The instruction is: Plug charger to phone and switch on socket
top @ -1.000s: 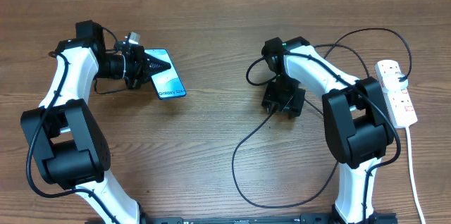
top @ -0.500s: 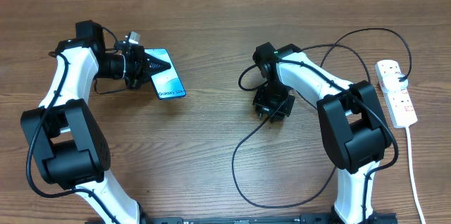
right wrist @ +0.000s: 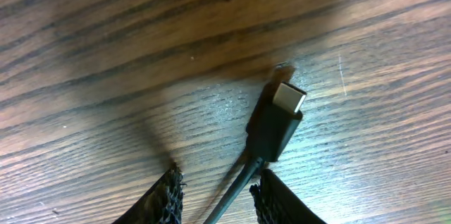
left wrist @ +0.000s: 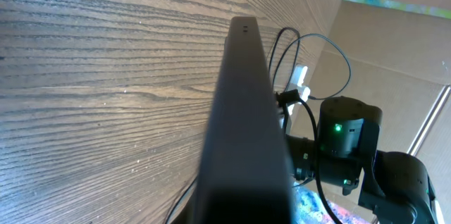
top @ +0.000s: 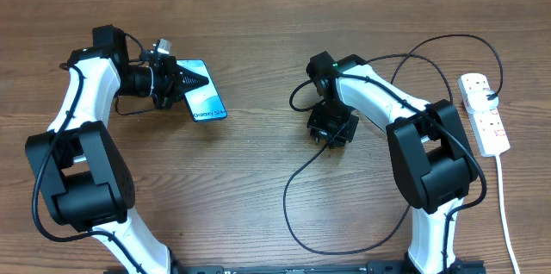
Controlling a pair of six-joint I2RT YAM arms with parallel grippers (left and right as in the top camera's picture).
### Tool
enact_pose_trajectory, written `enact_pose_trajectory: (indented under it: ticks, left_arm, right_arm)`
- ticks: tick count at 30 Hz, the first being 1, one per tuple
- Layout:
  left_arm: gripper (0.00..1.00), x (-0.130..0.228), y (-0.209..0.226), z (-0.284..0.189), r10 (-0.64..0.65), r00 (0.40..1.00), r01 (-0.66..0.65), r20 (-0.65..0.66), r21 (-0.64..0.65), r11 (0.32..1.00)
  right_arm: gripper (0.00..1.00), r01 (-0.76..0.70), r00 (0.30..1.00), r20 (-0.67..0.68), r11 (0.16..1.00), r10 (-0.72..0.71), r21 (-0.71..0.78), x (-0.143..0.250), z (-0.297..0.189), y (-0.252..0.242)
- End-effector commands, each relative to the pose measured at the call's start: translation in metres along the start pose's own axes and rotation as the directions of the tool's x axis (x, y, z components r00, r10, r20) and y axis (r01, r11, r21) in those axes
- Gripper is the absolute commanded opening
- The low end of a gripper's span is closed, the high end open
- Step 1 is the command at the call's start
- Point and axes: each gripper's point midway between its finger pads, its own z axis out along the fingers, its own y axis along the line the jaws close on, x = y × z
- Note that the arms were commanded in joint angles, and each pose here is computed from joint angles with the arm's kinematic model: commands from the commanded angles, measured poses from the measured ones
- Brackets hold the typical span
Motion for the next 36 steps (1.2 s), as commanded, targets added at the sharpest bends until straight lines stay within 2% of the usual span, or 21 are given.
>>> enact_pose_trajectory:
  ticks: [1, 11, 14, 17, 18, 27, 32, 36]
  left_arm:
    - [0.04, -0.0001, -0.0118, -0.0048, 0.045, 0.999, -0.046, 0.009, 0.025, 0.999]
    - [0.04, -0.0003, -0.0113, -0.0048, 0.047, 0.999, -0.047, 0.010, 0.022, 0.999]
    - [0.04, -0.0003, -0.0113, -0.0048, 0.054, 0.999, -0.054, 0.010, 0.022, 0.998]
    - [0.04, -0.0003, -0.0113, -0.0048, 0.055, 0.998, -0.055, 0.010, 0.022, 0.998]
    - [0.04, -0.0003, -0.0113, -0.0048, 0.055, 0.998, -0.055, 0.010, 0.022, 0.998]
    - [0.04, -0.0003, -0.0113, -0.0048, 0.064, 0.998, -0.065, 0.010, 0.022, 0.998]
    - [0.04, -0.0003, -0.0113, -0.0048, 0.064, 0.998, -0.065, 0.010, 0.022, 0.998]
    - [0.04, -0.0003, -0.0113, -0.0048, 0.064, 0.998, -0.065, 0.010, 0.022, 0.998]
  right_arm:
    - [0.35, -0.036, 0.997, 0.077, 0.990, 0.026, 0.134, -0.0173, 0.0208, -0.0255]
    - [0.35, -0.040, 0.992, 0.124, 0.986, 0.019, 0.163, -0.0261, 0.0191, -0.0304]
    - [0.25, -0.040, 0.992, 0.124, 0.986, 0.019, 0.163, -0.0261, 0.0191, -0.0304]
    - [0.06, -0.039, 0.992, 0.125, 0.986, 0.019, 0.162, -0.0263, 0.0191, -0.0301]
    - [0.04, -0.034, 0.992, 0.125, 0.986, 0.014, 0.160, -0.0268, 0.0192, -0.0296]
    - [0.04, 0.044, 0.993, 0.106, 0.991, -0.058, 0.129, -0.0265, 0.0200, -0.0214]
    - [0.17, 0.044, 0.993, 0.105, 0.991, -0.057, 0.129, -0.0262, 0.0201, -0.0215]
    - [0.20, 0.044, 0.993, 0.103, 0.991, -0.057, 0.130, -0.0258, 0.0201, -0.0219]
